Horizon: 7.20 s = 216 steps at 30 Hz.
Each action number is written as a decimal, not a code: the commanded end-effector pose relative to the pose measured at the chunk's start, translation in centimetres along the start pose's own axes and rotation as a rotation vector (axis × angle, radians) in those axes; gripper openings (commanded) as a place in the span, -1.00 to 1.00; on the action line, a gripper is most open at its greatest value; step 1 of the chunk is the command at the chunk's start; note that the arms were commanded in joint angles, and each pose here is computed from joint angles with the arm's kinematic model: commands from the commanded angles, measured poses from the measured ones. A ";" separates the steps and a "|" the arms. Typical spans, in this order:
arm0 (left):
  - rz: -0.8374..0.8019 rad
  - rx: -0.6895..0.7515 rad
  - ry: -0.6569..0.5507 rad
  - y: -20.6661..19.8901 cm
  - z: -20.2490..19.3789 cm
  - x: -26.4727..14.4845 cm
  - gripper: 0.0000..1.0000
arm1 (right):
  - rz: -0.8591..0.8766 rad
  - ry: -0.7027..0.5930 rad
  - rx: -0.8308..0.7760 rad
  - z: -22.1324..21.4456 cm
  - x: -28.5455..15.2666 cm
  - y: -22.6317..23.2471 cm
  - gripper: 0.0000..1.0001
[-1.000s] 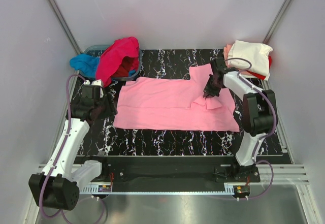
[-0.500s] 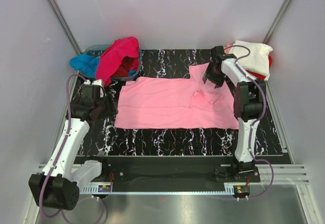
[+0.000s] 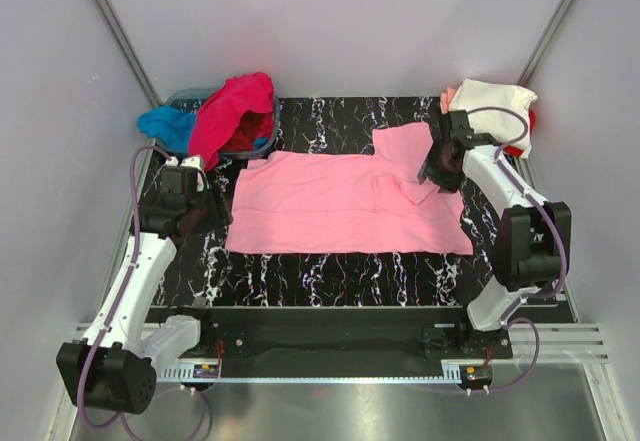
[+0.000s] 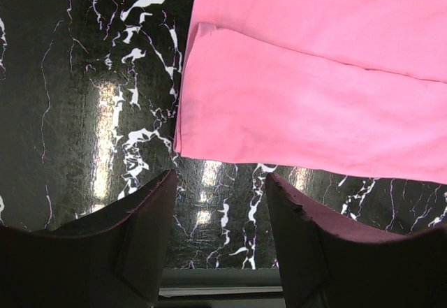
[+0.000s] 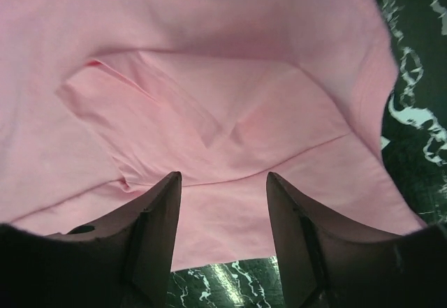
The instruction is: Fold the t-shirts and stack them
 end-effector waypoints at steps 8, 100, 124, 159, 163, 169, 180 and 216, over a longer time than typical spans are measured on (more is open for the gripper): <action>-0.019 0.014 -0.024 -0.2 0.3 0.1 0.16 | 0.114 0.102 0.033 -2.6 4.9 1.3 0.16; 0.008 0.016 0.004 -0.2 -0.2 0.7 0.16 | 0.578 -0.500 -0.311 8.1 -10.5 6.6 -1.00; 0.059 -0.183 0.215 -1.9 -7.1 10.6 0.10 | 0.097 -0.453 0.147 -4.1 -11.7 -5.9 -1.00; 0.092 0.189 -0.040 -12.7 9.6 15.0 0.26 | 0.225 -0.442 0.253 -4.7 -12.0 -6.9 -1.00; 0.113 0.193 -0.012 -14.0 10.5 19.0 0.26 | 0.253 -0.428 0.244 -5.3 -11.6 -6.7 -1.00; 0.160 0.199 -0.007 -14.7 11.1 23.8 0.35 | 0.298 -0.416 0.207 -6.3 -11.2 -6.4 -1.00; 0.351 0.165 0.057 -12.5 9.1 28.3 0.36 | 0.310 -0.398 0.181 -7.3 -10.4 -6.5 -1.00; 0.353 0.125 0.010 -10.7 15.0 15.3 -1.00 | 0.185 -0.458 0.164 2.7 -12.2 -4.7 -1.00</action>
Point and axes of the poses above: each gripper's point midway between its finger pads, its own x axis out along the fingers, its own y axis along the line the jaws close on, z = x × y, the point moved 5 cm from there along -x, back along the fingers, and after that the axes turned 4 degrees about -x, right-handed, at the moved point
